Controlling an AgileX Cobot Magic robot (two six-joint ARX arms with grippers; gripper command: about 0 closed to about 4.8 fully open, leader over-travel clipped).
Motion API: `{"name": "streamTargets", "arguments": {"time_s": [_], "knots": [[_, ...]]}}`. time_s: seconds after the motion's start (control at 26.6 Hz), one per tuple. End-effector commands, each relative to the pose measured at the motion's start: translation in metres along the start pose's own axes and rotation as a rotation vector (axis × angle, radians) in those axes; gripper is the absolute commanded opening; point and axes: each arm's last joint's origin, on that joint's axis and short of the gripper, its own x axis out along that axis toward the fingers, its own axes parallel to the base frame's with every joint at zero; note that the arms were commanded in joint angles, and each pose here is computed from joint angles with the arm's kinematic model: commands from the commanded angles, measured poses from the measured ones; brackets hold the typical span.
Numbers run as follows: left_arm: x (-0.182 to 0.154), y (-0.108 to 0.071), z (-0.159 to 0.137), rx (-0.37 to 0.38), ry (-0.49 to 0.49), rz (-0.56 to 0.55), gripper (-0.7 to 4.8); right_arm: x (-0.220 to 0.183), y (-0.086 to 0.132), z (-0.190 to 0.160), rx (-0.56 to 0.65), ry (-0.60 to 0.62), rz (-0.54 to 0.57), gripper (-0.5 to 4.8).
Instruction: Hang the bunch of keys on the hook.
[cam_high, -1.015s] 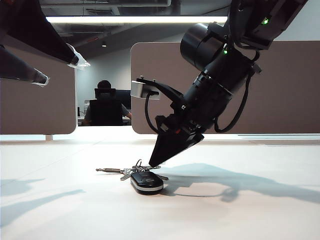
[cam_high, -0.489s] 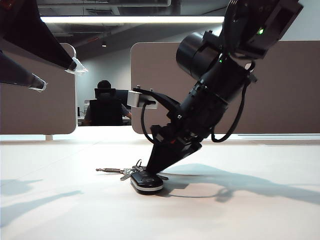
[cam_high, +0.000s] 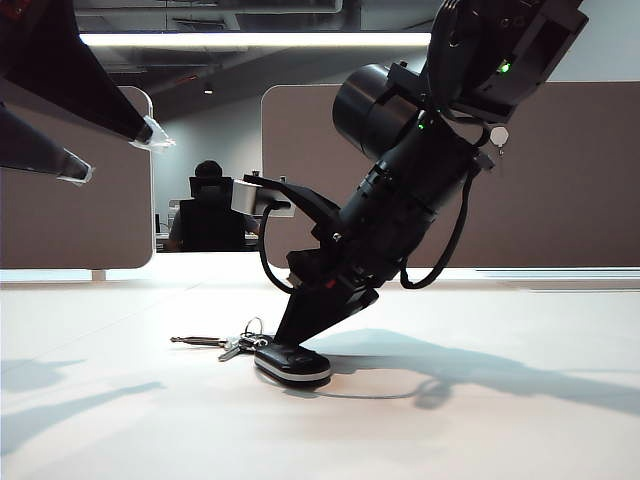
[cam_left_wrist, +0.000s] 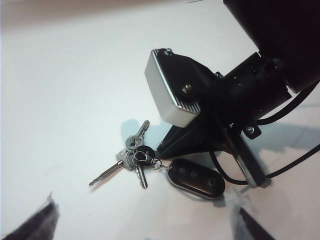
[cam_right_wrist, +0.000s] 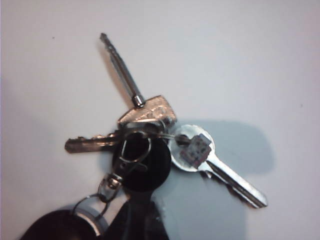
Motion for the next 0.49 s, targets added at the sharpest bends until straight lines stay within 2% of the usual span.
{"name": "streamTargets", "arguments": {"time_s": [0.04, 0.3, 0.49], "knots": [[-0.001, 0.000, 0.002, 0.006, -0.007, 0.001, 4.79, 0.005, 0.001, -0.012, 0.025, 0.096, -0.018, -0.06], [-0.001, 0.000, 0.001, -0.001, 0.007, 0.001, 4.79, -0.001, 0.000, -0.007, 0.031, 0.074, -0.062, -0.06], [-0.001, 0.000, 0.001, -0.002, 0.012, 0.002, 4.79, -0.026, -0.001, 0.014, 0.009, -0.049, -0.144, -0.06]]}}
